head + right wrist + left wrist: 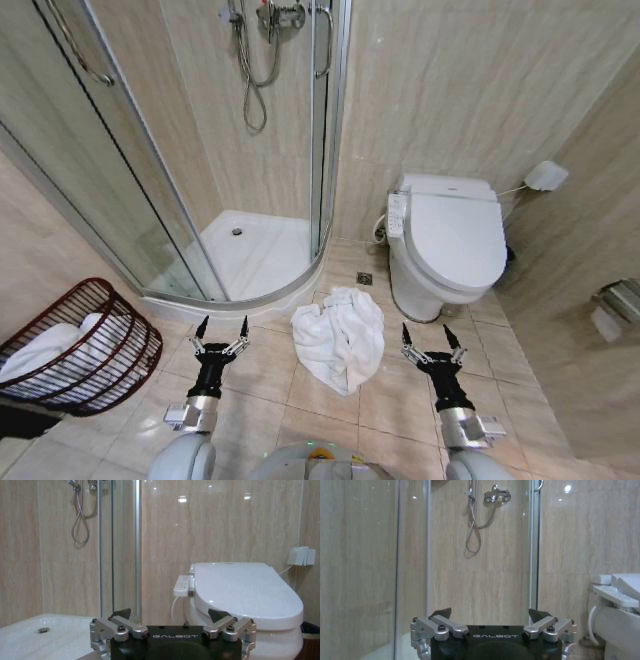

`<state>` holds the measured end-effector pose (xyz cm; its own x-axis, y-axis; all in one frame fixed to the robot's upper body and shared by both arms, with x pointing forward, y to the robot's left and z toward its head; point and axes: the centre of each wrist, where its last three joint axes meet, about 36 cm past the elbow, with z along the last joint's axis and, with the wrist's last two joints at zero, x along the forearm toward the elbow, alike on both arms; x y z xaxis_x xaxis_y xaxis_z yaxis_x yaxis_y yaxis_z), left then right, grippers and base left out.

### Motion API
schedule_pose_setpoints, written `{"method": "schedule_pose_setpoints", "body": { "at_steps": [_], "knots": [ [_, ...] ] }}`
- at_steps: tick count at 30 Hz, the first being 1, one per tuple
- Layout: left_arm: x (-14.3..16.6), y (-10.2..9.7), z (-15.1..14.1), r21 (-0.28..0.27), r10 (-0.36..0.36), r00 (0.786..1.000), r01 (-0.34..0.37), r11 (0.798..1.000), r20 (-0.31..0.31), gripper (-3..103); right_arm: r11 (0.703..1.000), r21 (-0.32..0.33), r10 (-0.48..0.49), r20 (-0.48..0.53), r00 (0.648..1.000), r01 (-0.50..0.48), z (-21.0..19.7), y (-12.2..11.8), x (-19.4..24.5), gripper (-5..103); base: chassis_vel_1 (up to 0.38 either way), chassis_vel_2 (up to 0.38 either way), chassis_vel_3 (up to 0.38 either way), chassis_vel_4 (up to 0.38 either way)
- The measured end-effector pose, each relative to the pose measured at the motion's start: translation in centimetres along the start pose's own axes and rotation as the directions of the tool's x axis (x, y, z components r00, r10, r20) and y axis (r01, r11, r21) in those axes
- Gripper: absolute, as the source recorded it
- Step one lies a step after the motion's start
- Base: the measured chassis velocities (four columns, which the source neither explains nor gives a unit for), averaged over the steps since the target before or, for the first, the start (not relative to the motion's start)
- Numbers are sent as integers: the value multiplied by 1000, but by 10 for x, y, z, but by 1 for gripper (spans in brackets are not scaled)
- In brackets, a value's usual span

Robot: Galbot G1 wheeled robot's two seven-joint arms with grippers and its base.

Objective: Discard the used towel into the hamper.

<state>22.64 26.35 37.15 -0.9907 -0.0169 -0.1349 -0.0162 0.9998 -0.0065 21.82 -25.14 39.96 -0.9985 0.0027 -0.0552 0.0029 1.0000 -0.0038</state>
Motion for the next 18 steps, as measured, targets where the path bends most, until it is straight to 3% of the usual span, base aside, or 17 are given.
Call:
{"method": "schedule_pose_setpoints", "body": {
  "at_steps": [18],
  "knots": [
    [-5,0,3,44,-8,998,5,999,63,100,999,7,38,3,999,-38,5,-4,-1,100,0,0,0,0]
  ]
}}
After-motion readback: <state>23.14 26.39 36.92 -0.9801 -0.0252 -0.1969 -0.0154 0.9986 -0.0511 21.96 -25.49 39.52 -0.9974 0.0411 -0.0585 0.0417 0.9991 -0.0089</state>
